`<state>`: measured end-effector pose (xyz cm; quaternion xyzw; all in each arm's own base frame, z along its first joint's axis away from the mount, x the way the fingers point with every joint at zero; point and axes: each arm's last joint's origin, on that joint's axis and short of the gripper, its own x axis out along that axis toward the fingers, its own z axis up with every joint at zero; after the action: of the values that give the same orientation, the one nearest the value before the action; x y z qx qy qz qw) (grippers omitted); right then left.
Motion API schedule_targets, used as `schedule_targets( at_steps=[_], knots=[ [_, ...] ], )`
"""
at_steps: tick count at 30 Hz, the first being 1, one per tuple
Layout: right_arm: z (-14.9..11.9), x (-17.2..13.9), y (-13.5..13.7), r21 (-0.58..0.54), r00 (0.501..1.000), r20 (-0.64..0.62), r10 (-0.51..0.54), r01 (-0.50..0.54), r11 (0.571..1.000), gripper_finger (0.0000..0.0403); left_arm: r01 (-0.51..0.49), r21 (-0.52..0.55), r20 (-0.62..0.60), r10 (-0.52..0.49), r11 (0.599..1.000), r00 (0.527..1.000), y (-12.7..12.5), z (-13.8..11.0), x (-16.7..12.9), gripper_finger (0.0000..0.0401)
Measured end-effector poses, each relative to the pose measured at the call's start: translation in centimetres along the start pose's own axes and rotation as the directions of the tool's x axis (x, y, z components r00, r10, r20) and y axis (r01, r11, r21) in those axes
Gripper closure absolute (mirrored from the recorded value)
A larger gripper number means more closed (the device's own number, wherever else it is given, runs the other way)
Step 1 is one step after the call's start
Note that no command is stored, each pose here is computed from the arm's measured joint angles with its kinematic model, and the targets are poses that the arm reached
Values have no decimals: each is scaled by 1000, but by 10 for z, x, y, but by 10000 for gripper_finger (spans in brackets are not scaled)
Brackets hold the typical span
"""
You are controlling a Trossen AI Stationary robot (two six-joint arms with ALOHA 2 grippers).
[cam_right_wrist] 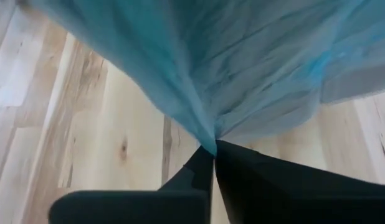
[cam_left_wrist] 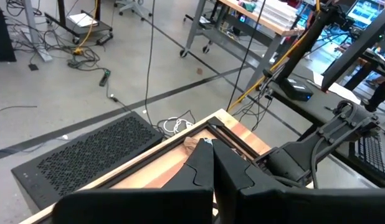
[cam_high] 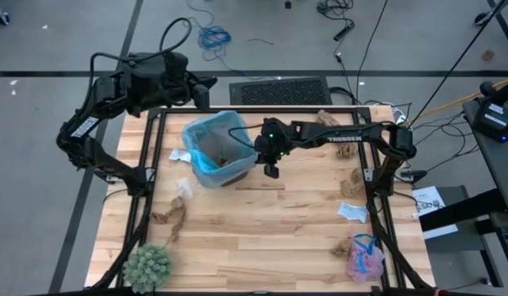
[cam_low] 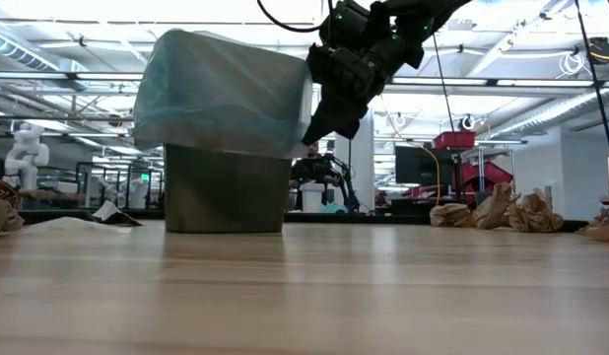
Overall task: Pick and place trash into bin
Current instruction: Adjust the brown trash bin
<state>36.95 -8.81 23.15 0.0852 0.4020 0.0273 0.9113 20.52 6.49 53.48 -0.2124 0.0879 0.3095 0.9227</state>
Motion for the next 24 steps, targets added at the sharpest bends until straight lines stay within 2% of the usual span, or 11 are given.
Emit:
schedule_targets(
  at_steps=[6, 11, 16, 18, 21, 23, 24],
  knots=[
    [2, -19, 2, 28, 1000, 1, -8, 8, 1000, 318, 22, -1, -13, -22, 1000, 1000, -2, -1, 1, 401],
    [4, -41, 1, 50, 999, 25, -27, 26, 998, 249, 109, 34, -64, -107, 993, 992, -5, -3, 4, 401],
    [7, -73, -1, 71, 996, 68, -54, 49, 996, 212, 134, 50, -105, -128, 990, 986, -8, -7, 13, 401],
    [7, -88, -2, 80, 994, 84, -68, 61, 995, 216, 72, 24, -134, -68, 997, 989, -6, -11, 18, 401],
    [6, -115, -2, 92, 986, 119, -116, 106, 990, 252, -99, 0, -225, 96, 995, 970, 2, -24, 23, 401],
    [5, -133, -1, 91, 974, 144, -175, 163, 982, 291, -233, -2, -325, 219, 973, 920, 10, -37, 24, 401],
    [4, -142, -1, 86, 967, 162, -197, 185, 979, 315, -300, 5, -384, 279, 954, 880, 14, -44, 23, 401]
  ],
)
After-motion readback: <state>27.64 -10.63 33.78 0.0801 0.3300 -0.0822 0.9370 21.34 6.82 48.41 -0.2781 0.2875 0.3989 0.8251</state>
